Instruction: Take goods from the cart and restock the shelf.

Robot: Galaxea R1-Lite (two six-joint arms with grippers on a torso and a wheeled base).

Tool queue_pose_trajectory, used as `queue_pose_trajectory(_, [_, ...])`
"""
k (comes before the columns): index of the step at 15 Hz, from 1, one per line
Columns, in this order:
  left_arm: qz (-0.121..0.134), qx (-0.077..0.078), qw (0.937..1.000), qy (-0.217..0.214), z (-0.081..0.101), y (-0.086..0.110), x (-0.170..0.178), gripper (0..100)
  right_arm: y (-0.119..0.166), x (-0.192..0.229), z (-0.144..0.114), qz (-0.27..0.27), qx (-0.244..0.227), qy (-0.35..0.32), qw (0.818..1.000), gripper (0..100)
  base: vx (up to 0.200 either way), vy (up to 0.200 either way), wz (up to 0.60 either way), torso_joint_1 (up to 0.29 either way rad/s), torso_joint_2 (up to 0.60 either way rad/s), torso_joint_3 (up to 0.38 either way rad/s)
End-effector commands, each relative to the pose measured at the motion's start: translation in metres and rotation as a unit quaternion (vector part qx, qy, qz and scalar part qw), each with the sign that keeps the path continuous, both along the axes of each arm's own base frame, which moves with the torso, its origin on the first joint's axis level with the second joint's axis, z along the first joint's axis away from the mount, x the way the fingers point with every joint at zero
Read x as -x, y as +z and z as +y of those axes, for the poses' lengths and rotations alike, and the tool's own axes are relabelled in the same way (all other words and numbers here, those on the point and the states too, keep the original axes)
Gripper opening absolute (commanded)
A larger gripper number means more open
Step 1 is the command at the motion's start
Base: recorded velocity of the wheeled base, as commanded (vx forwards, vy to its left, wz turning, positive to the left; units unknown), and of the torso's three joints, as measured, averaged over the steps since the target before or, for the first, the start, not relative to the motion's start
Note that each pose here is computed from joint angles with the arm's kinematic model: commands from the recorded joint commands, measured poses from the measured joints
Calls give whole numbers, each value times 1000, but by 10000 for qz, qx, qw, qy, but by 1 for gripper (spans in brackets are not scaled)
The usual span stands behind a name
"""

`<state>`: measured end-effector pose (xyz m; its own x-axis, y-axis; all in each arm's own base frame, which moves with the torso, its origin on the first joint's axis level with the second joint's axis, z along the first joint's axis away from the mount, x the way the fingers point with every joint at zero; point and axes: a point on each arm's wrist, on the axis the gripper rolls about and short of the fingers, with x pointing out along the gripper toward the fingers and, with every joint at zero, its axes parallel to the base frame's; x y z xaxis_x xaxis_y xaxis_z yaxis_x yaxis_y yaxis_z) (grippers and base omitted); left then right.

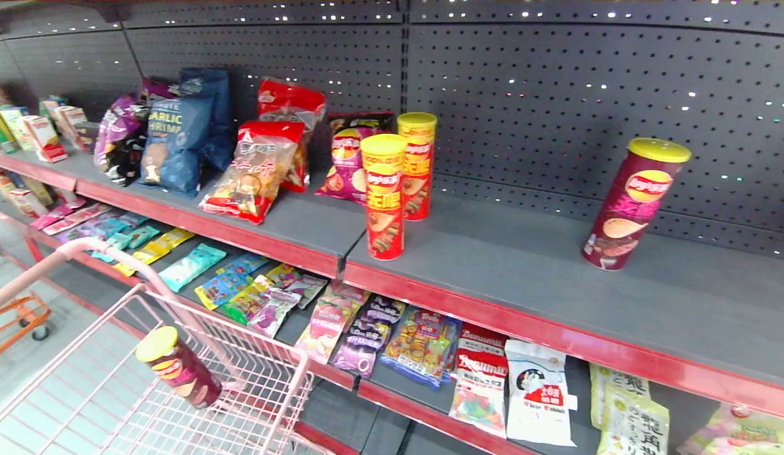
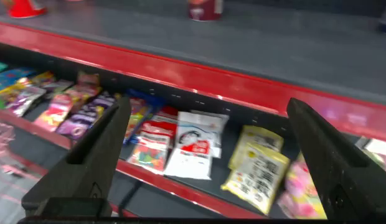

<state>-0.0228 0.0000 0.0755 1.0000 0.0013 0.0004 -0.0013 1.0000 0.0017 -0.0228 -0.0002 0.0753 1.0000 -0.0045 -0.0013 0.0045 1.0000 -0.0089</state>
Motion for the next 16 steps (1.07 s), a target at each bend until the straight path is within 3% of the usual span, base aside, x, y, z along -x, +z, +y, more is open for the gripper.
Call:
queue_pose_trajectory(1, [2, 1, 10000, 1, 0, 0, 0, 100, 0, 0, 0, 1, 9, -1, 10000, 100, 0, 0, 600, 2, 2, 2])
queue_pose_trajectory(7, [2, 1, 10000, 1, 0, 0, 0, 100, 0, 0, 0, 1, 1, -1, 10000, 100, 0, 0, 600, 4, 2, 1])
queue_pose_trajectory(12, [2, 9, 10000, 1, 0, 0, 0, 100, 0, 0, 0, 1, 1, -1, 10000, 100, 0, 0, 0, -7, 14, 11])
queue_pose_trajectory(16, [2, 16, 10000, 1, 0, 0, 0, 100, 0, 0, 0, 1, 1, -1, 10000, 100, 0, 0, 0, -138, 331, 186])
